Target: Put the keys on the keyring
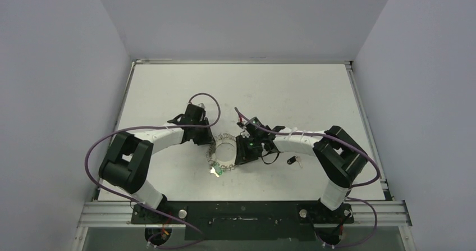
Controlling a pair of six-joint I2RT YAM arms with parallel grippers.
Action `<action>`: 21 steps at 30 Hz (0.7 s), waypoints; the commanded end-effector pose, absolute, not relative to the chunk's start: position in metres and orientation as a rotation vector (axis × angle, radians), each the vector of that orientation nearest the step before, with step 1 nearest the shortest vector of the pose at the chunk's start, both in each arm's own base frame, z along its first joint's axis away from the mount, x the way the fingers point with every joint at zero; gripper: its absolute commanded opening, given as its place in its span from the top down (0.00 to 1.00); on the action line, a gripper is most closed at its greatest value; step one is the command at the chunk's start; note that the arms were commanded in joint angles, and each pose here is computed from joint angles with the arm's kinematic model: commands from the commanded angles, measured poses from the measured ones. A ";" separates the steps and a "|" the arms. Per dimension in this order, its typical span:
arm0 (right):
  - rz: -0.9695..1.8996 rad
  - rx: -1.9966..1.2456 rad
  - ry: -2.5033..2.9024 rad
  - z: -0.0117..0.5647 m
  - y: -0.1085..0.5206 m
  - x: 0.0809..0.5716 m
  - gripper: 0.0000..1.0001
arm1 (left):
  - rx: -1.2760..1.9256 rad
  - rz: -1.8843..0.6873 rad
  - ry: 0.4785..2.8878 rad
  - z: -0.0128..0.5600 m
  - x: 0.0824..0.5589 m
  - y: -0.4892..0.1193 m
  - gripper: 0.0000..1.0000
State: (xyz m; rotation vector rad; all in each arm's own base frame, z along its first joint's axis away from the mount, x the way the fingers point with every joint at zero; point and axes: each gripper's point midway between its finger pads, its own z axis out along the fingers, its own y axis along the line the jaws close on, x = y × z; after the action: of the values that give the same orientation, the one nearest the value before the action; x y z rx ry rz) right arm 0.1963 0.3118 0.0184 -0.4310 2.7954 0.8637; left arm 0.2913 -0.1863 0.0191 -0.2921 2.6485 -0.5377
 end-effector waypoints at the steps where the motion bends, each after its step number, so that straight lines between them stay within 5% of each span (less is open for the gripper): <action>1: 0.863 -0.429 2.744 0.025 0.322 0.198 0.71 | -0.198 -0.457 2.647 0.030 0.303 -0.181 0.80; 10: 0.720 -0.431 2.623 0.066 0.294 0.228 0.45 | -0.154 -0.394 2.605 0.050 0.295 -0.165 0.72; 21: 0.756 -0.318 2.678 0.046 0.273 0.256 0.46 | -0.306 -0.644 2.579 0.042 0.259 -0.182 0.69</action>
State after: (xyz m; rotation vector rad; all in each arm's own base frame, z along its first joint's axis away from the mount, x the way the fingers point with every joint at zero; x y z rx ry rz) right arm 0.2530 0.2595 0.0463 -0.2753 2.6913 0.7050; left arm 0.2664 -0.1694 0.0393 -0.2339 2.6147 -0.5152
